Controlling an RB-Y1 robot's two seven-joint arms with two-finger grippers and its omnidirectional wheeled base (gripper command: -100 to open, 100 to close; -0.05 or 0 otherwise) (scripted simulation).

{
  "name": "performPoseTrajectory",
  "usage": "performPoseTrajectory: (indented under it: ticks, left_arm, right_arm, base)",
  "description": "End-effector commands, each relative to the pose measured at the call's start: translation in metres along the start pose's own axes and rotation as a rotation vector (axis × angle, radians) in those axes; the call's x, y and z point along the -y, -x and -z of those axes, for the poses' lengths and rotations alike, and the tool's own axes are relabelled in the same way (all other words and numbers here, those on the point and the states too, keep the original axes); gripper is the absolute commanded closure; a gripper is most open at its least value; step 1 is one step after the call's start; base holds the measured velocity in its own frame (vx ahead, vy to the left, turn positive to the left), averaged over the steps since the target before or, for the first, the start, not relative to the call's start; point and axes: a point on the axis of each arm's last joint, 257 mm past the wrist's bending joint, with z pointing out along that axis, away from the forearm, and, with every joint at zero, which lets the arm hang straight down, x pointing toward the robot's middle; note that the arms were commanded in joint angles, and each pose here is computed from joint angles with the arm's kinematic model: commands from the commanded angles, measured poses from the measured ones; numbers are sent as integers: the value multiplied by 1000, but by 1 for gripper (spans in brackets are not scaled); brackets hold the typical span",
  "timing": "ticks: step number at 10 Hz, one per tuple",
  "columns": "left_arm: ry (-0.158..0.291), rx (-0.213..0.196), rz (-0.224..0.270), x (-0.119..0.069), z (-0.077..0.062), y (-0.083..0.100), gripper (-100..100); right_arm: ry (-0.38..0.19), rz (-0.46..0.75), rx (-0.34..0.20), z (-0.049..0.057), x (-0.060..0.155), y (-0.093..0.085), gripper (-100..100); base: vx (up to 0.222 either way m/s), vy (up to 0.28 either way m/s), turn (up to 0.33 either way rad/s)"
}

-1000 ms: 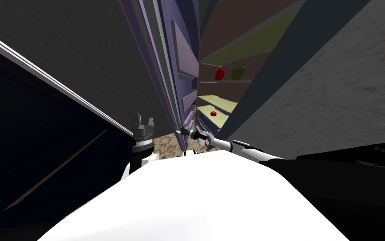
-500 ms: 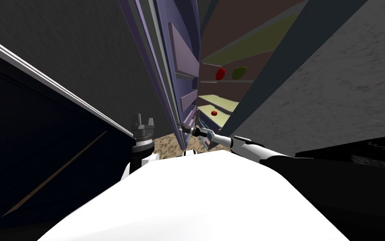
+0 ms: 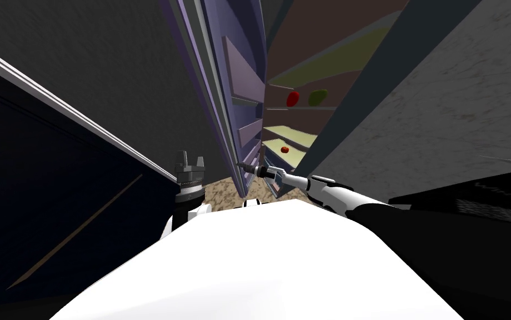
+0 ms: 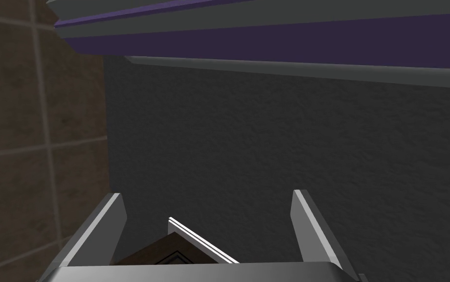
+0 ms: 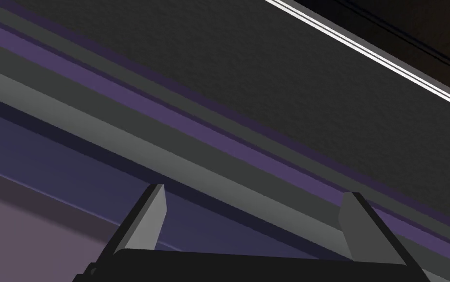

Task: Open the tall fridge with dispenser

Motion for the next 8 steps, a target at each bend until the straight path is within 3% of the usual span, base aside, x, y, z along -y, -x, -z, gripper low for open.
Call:
performPoseTrajectory:
  ticks: [1, 2, 4, 5, 7, 8]
  left_arm:
    - [0, 0, 0, 0, 0, 0, 0]
    - [0, 0, 0, 0, 0, 0, 0]
    - [0, 0, 0, 0, 0, 0, 0]
    - [0, 0, 0, 0, 0, 0, 0]
    - [0, 0, 0, 0, 0, 0, 0]
    - [0, 0, 0, 0, 0, 0, 0]
  right_arm:
    - [-25, 138, -4, 0, 4, 9, -100]
    - [-77, 269, -5, 5, 15, 31, -100]
    - [-77, 333, -9, 5, 15, 31, -100]
    - [-128, 464, -8, 10, 24, 56, -100]
    - [-128, 524, -13, 10, 24, 56, -100]
    - [-180, 652, -11, 17, 31, 83, -100]
  base:
    - [-9, 40, 4]
    - [-30, 62, -57]
    - [-27, 49, -19]
    - [-27, 53, -46]
    - [-31, 45, -21]
    - [-50, 53, -50]
